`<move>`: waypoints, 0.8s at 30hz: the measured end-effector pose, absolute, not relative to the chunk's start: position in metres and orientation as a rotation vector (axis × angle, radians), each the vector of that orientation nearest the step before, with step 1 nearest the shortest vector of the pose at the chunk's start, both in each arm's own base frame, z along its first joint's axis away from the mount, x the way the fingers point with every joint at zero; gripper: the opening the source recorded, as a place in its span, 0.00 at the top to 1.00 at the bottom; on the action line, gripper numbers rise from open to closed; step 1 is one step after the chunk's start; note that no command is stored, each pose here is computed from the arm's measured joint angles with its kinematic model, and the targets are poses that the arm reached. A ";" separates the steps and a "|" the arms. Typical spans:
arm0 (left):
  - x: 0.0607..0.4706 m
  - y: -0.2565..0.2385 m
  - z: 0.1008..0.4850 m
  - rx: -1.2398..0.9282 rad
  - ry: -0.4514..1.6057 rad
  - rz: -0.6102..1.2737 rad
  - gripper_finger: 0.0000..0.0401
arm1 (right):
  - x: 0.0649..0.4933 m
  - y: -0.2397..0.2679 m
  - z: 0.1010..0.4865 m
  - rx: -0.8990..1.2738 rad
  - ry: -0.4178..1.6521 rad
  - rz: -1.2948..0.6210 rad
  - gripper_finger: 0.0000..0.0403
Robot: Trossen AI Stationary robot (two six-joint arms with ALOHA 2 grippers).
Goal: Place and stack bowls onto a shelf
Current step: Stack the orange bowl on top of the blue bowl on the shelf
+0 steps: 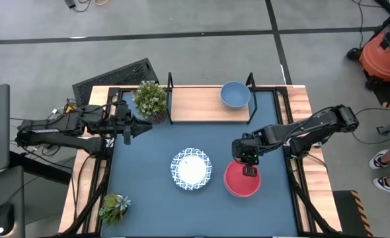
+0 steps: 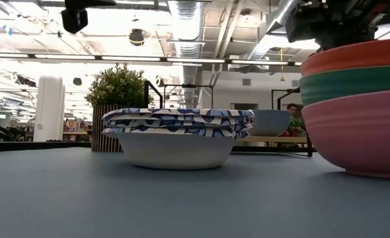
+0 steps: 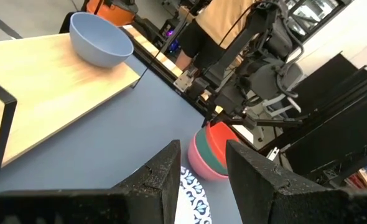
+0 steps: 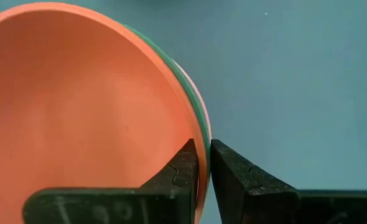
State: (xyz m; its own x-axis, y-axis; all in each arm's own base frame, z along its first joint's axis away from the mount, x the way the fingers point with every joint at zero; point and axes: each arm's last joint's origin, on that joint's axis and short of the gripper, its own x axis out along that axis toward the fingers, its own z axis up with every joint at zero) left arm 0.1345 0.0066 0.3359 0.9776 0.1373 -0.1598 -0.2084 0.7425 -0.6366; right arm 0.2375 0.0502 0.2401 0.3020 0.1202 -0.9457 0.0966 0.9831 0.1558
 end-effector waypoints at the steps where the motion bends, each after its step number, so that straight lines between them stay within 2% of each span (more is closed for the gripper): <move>1: 0.135 0.007 0.336 -0.710 0.107 0.190 0.72 | 0.238 0.050 0.240 0.197 1.267 0.016 0.85; 6: 0.135 0.007 0.336 -0.710 0.105 0.189 0.72 | 0.237 0.051 0.240 0.208 1.277 0.031 0.87; 24: 0.135 0.007 0.336 -0.712 0.102 0.188 0.72 | 0.237 0.052 0.240 0.239 1.275 0.046 0.84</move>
